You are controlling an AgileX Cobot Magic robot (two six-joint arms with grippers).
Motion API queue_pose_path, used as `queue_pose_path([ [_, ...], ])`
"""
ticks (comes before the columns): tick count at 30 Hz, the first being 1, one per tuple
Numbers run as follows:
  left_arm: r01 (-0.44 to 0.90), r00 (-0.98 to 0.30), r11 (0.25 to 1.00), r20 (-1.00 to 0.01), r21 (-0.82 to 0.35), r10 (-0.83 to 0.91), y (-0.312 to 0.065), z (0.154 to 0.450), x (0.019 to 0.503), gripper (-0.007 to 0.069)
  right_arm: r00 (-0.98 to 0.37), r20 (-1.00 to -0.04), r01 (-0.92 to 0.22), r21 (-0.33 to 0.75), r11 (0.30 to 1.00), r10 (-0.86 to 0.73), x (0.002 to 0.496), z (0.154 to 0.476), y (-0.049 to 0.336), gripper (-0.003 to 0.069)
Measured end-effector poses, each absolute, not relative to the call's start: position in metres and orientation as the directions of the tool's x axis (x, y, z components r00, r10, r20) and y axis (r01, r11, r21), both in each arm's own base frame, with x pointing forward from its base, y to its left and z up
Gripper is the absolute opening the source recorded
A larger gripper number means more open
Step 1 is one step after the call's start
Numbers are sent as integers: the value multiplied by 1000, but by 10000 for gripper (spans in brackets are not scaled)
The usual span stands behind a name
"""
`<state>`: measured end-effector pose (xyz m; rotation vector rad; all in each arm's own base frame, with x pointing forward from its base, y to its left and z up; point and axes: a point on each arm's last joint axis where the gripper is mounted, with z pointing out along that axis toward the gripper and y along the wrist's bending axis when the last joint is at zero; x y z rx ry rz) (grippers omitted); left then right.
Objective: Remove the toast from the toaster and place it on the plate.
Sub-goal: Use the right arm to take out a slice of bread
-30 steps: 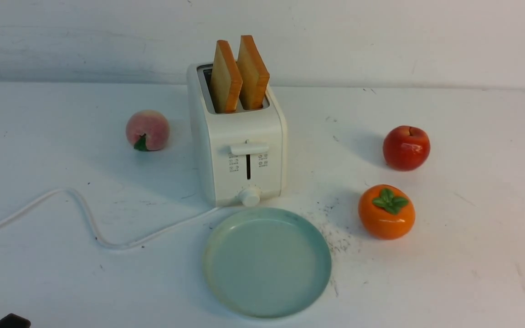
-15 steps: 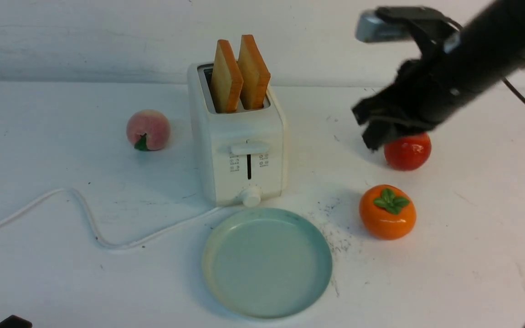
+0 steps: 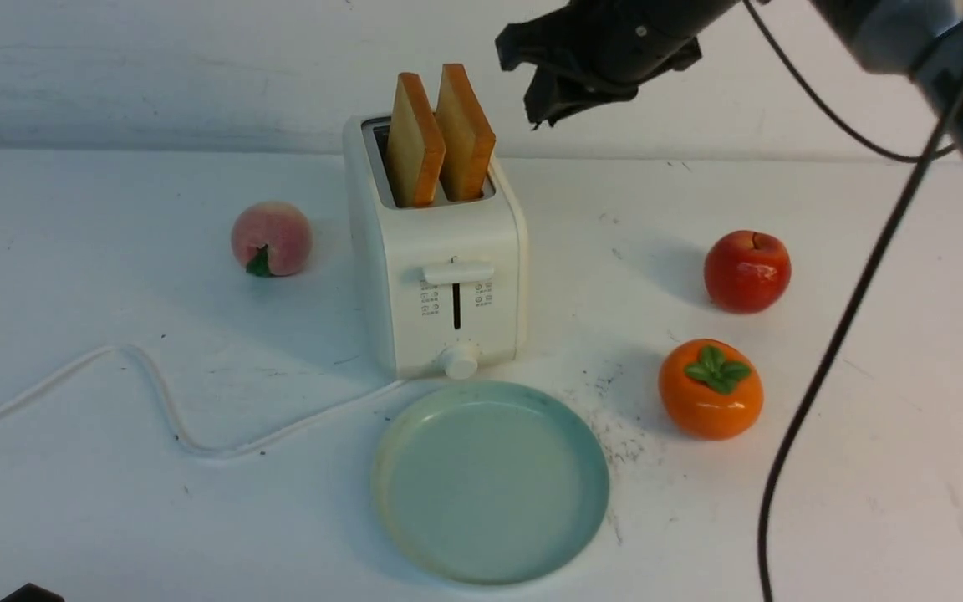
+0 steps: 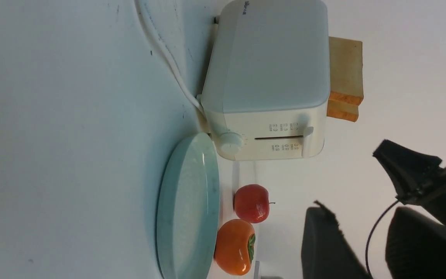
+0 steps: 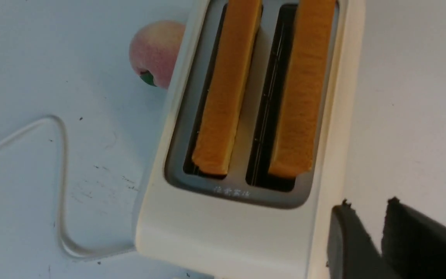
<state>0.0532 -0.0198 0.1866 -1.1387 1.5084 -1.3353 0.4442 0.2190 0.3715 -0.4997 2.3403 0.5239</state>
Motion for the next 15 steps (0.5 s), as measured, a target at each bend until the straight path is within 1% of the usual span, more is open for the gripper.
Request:
queue_pose_path([
  [1,-113,-271,36,-4,-993,-963,-20,187,53,237,-701,-683,-476,235,847,-205,445,370,219,197],
  [2,-113,-271,36,-4,-993,-963,-20,187,53,237,-711,-673,-473,240,848,-206,449,362,221,256],
  [3,-113,-271,36,-4,-993,-963,-20,187,53,237,-716,-667,-471,245,847,-205,451,358,222,298],
  [7,-113,-271,36,-4,-993,-963,-20,187,53,237,-713,-678,-472,274,838,-180,454,355,226,435],
  [9,-113,-271,36,-4,-993,-963,-20,187,53,237,-695,-701,-482,290,827,-160,455,359,228,477],
  [11,-113,-271,36,-4,-993,-963,-20,187,53,237,-676,-722,-496,301,815,-145,456,361,230,503],
  [15,-113,-271,36,-4,-993,-963,-20,187,53,237,-650,-751,-512,320,798,-116,460,362,234,513],
])
